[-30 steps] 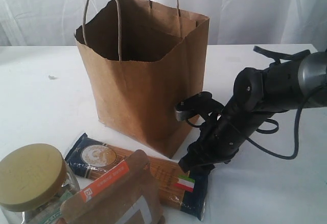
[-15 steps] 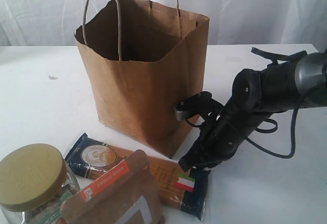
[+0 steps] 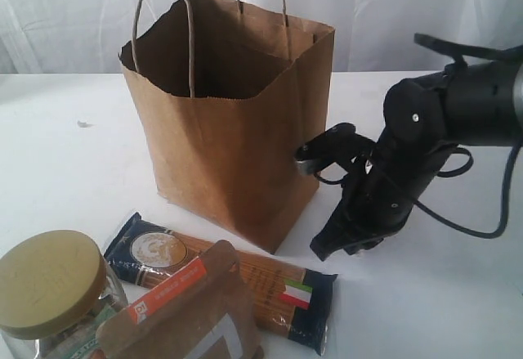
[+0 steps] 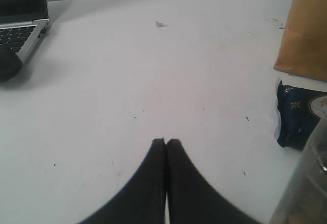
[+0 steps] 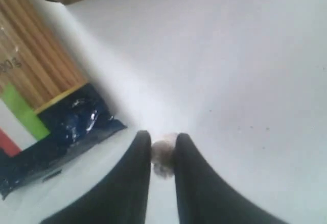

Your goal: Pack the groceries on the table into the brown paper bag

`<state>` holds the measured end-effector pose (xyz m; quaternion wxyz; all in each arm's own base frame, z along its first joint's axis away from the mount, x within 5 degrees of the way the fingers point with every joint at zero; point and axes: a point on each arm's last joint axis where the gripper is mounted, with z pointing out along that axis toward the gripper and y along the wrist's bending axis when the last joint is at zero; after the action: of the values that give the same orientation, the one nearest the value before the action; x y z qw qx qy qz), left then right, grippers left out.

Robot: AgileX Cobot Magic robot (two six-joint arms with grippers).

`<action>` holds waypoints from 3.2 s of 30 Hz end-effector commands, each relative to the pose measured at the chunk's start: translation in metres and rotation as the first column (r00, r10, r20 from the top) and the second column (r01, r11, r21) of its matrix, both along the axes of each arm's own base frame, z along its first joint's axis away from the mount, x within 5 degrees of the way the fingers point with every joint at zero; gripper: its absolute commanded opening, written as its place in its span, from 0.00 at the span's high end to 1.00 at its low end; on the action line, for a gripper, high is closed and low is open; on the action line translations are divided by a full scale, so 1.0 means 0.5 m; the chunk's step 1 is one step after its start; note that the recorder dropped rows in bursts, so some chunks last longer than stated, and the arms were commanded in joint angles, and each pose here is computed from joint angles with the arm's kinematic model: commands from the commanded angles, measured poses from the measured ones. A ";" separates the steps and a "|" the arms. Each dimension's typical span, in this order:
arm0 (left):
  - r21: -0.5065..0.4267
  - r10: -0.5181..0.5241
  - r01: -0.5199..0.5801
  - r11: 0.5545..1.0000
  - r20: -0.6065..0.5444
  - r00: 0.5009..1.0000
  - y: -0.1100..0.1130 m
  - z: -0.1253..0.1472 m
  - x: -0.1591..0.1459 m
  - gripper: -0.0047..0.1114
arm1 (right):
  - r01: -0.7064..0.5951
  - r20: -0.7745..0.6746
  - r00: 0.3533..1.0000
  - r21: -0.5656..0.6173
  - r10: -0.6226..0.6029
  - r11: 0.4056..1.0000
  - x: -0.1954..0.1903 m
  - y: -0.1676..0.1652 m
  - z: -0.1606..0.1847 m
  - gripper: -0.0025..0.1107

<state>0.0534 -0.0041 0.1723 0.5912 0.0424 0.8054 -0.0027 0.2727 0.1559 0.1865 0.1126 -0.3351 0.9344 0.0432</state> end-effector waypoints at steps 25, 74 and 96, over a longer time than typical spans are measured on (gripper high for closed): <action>-0.009 -0.009 0.009 1.000 0.005 1.000 -0.001 -0.001 0.000 0.96 | 0.084 0.220 0.867 0.820 -0.447 0.566 -0.261 -0.097 0.370 0.98; -0.009 -0.026 0.026 1.000 0.005 1.000 -0.003 -0.001 0.000 0.96 | -0.181 0.391 0.920 0.345 0.034 0.921 -0.183 -0.066 0.474 0.98; -0.009 -0.026 0.026 1.000 0.005 1.000 -0.003 -0.001 0.000 0.96 | -0.144 0.174 0.978 0.149 0.118 0.978 -0.322 -0.158 0.285 0.98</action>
<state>0.0533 -0.0052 0.1723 0.5911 0.0507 0.8049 -0.0087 0.1024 0.0735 0.3473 0.2532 -0.3809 0.8825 0.1096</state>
